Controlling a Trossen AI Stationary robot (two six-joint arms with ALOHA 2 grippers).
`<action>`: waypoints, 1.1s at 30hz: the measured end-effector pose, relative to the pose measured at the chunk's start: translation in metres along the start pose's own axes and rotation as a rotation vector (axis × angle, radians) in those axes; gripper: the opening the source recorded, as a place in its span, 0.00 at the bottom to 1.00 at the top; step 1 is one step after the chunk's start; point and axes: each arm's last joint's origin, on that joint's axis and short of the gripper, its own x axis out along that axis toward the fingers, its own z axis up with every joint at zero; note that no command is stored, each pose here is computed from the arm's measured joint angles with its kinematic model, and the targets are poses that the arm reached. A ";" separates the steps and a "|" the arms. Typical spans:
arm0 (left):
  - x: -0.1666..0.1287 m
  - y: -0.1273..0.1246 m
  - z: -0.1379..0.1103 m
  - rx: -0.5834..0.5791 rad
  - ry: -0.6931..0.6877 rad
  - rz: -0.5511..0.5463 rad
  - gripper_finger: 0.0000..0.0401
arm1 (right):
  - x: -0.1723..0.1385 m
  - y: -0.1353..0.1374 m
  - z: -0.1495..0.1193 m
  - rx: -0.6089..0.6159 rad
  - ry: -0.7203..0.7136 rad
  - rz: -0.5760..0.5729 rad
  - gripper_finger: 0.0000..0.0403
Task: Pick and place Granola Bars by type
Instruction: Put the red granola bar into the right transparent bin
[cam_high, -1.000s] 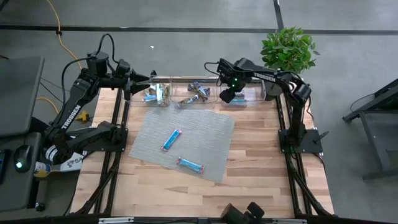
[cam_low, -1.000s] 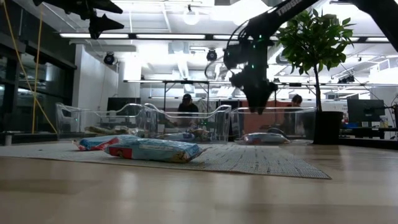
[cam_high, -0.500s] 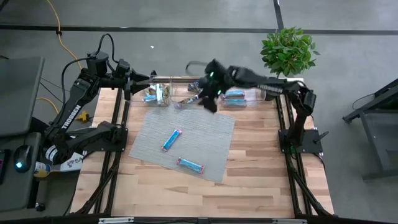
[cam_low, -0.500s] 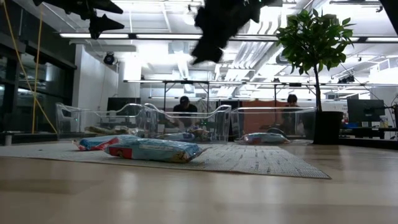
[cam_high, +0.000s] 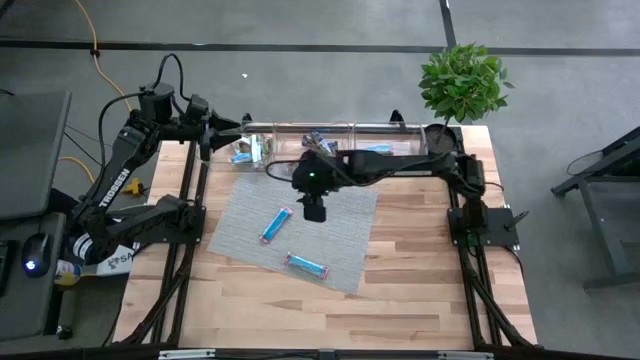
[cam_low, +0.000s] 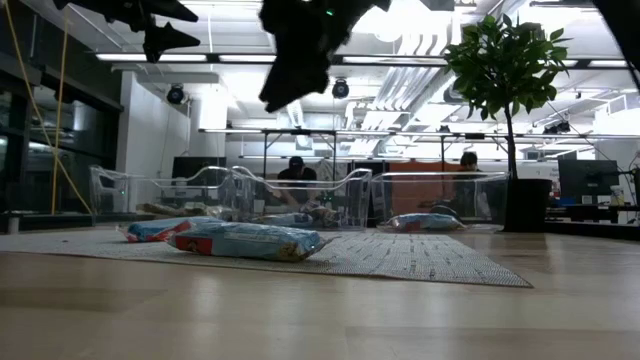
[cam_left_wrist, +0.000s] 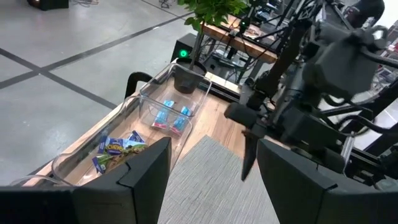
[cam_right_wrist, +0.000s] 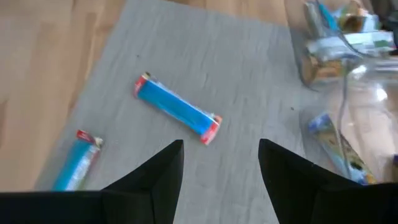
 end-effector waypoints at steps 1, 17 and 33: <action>0.000 0.000 0.000 0.000 0.000 0.000 0.58 | 0.002 0.003 0.005 -0.001 0.006 0.011 0.48; 0.000 0.000 -0.002 -0.019 0.013 -0.001 0.58 | 0.054 0.068 0.001 0.369 0.410 0.159 0.48; 0.000 0.000 -0.002 -0.057 0.018 0.013 0.58 | 0.088 0.111 -0.032 0.485 0.457 0.236 0.48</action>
